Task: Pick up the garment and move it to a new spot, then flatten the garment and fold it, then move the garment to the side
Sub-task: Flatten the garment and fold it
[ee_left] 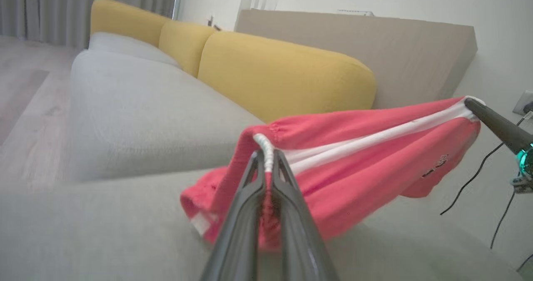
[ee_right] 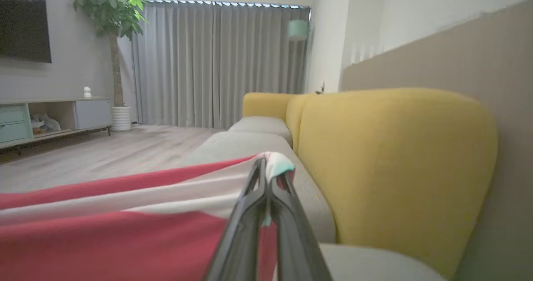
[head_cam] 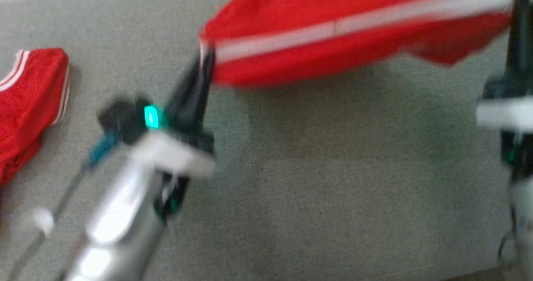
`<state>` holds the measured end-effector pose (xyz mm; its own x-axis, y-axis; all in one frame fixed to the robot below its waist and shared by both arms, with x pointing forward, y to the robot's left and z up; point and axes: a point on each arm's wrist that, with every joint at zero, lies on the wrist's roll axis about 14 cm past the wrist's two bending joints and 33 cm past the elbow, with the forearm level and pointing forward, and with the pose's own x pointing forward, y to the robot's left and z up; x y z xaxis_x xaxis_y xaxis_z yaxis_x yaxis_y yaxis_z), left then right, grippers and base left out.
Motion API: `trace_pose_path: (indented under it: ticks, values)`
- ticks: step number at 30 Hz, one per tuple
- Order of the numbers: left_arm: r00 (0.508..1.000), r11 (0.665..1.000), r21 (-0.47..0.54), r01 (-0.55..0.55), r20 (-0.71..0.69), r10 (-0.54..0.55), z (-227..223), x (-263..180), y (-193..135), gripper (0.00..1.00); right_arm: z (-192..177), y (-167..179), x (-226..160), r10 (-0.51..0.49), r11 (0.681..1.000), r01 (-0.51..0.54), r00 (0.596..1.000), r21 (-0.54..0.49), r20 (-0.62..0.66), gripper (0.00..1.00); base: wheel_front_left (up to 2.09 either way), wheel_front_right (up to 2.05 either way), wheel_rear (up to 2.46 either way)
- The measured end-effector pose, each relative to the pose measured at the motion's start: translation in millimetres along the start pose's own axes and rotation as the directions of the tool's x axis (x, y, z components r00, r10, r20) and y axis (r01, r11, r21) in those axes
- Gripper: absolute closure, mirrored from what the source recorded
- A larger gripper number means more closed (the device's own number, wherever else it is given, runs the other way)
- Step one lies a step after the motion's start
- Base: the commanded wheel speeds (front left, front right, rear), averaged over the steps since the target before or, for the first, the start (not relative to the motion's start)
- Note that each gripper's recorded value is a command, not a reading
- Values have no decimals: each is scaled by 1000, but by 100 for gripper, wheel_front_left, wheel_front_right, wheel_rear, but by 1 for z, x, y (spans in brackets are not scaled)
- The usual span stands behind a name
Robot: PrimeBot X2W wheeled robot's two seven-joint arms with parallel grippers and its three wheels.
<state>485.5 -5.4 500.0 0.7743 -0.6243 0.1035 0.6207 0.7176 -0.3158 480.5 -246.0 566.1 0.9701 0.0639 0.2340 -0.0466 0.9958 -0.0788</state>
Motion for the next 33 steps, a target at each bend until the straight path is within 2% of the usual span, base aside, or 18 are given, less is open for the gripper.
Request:
trace_pose_path:
  ticks: [2, 7, 11, 15, 20, 25, 33]
  values:
    - [999, 999, -41, -28, -32, 26, -17, -23, -6, 100, -9, 1, -26, -22, 999, 23, 999, 35, -35, 100, 0, 0, 0]
    - [992, 996, -66, -66, -113, 58, -47, -76, -28, 100, -21, 6, -90, -60, 995, 69, 991, 78, -118, 100, 0, 0, 0]
    - [987, 993, -72, -94, -134, 84, -54, -105, -43, 100, -14, 9, -127, -82, 992, 94, 987, 87, -136, 100, 0, 0, 0]
    - [989, 991, -89, -101, -118, 91, -49, -123, -60, 100, -1, 8, -148, -93, 991, 104, 986, 78, -142, 100, 0, 0, 0]
    - [990, 990, -91, -106, -97, 97, -42, -128, -66, 100, 10, 12, -147, -80, 993, 90, 988, 74, -129, 100, 0, 0, 0]
    - [990, 987, -98, -128, -79, 121, -37, -121, -61, 100, -3, 17, -134, -42, 997, 51, 985, 54, -167, 100, 0, 0, 0]
    - [988, 988, -65, -140, -75, 135, -28, -68, -28, 100, -44, 18, -71, 30, 998, -17, 973, 59, -230, 100, 0, 0, 0]
